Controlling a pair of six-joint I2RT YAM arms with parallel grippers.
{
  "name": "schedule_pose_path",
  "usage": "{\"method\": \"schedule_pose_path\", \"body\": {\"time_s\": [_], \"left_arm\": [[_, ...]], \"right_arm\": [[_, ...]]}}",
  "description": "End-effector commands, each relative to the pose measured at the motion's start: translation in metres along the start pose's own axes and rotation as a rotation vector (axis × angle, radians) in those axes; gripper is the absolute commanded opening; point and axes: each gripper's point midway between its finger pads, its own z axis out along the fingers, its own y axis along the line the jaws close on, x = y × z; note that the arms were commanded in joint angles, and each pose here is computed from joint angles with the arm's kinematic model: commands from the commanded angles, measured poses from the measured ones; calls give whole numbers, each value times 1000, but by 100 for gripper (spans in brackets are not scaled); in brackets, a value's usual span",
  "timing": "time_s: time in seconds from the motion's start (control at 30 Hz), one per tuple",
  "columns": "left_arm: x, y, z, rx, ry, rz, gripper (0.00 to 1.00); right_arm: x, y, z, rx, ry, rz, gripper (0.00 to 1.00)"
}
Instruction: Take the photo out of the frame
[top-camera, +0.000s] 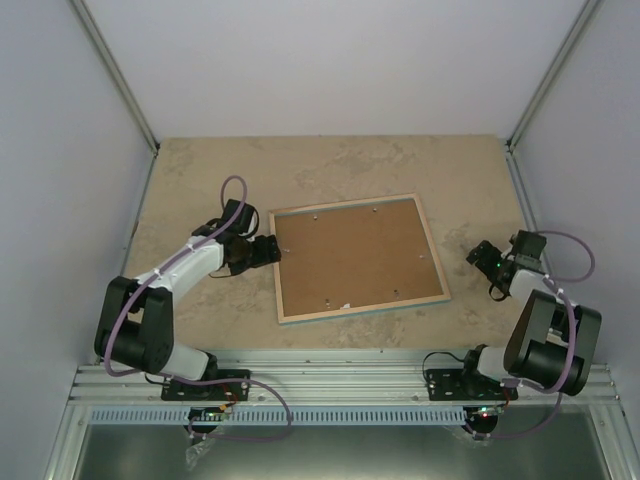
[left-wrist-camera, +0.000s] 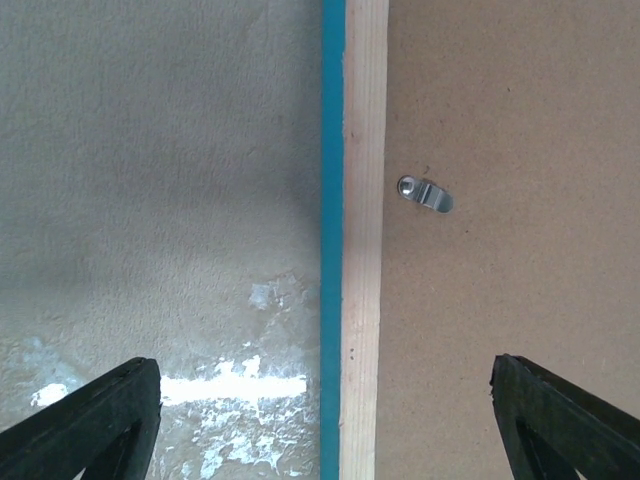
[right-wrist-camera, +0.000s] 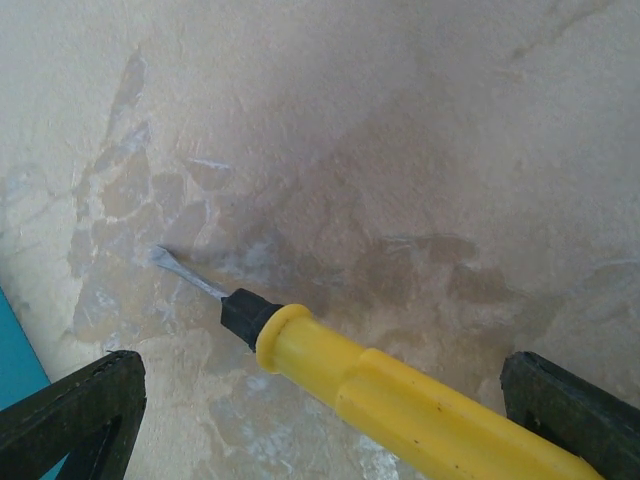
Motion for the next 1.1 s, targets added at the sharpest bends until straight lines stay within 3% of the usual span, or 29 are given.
{"method": "schedule_pose_path", "body": {"time_s": [0.0, 0.6, 0.73, 0.87, 1.07], "left_arm": [[5, 1, 5, 7, 26, -12, 92], [12, -3, 10, 25, 43, 0, 94], [11, -7, 10, 45, 43, 2, 94], [8, -14, 6, 71, 32, 2, 94], [8, -14, 5, 79, 27, 0, 94]], "right_arm": [[14, -5, 5, 94, 81, -99, 98], [8, 27, -1, 220, 77, -382, 98], [11, 53, -3, 96, 65, -421, 98], [-4, 80, -20, -54, -42, -409, 98], [-34, 93, -43, -145, -164, -340, 98]]}}
